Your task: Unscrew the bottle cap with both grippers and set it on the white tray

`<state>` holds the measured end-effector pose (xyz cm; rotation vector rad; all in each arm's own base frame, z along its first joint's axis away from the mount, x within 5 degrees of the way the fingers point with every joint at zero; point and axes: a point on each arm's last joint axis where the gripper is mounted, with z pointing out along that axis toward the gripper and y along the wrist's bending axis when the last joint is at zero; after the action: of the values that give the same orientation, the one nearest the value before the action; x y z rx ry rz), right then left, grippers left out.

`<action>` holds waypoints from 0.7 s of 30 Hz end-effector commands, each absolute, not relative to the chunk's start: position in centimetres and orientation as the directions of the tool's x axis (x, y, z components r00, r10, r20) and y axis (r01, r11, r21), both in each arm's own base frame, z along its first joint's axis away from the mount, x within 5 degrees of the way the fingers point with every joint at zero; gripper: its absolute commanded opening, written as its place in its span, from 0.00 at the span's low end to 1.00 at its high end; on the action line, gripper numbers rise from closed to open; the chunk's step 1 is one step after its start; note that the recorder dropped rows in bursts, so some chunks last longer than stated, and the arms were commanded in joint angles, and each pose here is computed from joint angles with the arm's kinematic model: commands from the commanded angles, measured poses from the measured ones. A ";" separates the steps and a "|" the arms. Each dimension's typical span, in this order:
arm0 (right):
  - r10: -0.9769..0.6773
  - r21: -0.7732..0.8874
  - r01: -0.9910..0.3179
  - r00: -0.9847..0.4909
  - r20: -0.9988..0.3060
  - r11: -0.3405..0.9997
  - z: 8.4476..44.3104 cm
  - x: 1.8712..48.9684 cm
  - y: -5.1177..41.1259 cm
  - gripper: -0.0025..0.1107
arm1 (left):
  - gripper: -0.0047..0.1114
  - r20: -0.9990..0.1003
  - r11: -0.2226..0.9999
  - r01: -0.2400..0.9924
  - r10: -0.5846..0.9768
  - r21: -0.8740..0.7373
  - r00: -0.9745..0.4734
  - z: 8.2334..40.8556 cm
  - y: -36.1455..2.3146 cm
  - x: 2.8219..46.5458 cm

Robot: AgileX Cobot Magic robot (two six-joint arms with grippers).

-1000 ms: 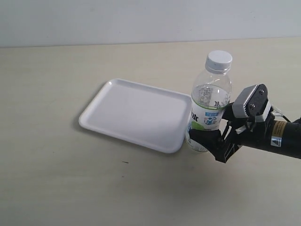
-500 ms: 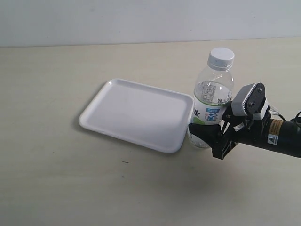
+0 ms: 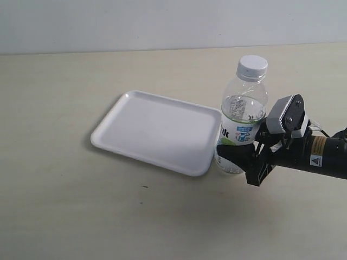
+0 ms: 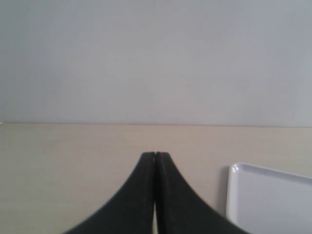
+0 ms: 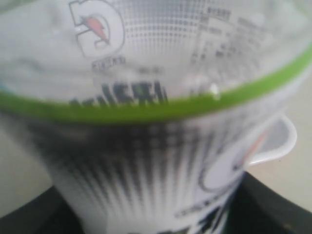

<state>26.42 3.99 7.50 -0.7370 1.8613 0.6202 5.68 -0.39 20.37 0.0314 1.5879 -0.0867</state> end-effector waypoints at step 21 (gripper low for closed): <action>-0.201 0.062 -0.713 -0.279 -0.939 0.698 8.6 26.7 3.8 0.02 | 0.04 -0.935 0.931 0.100 -0.355 -0.352 0.014 21.0 -0.5 5.6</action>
<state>26.57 3.84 8.03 -0.7424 1.8638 0.5861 5.68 -0.44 20.66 -0.1993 1.5517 -0.3288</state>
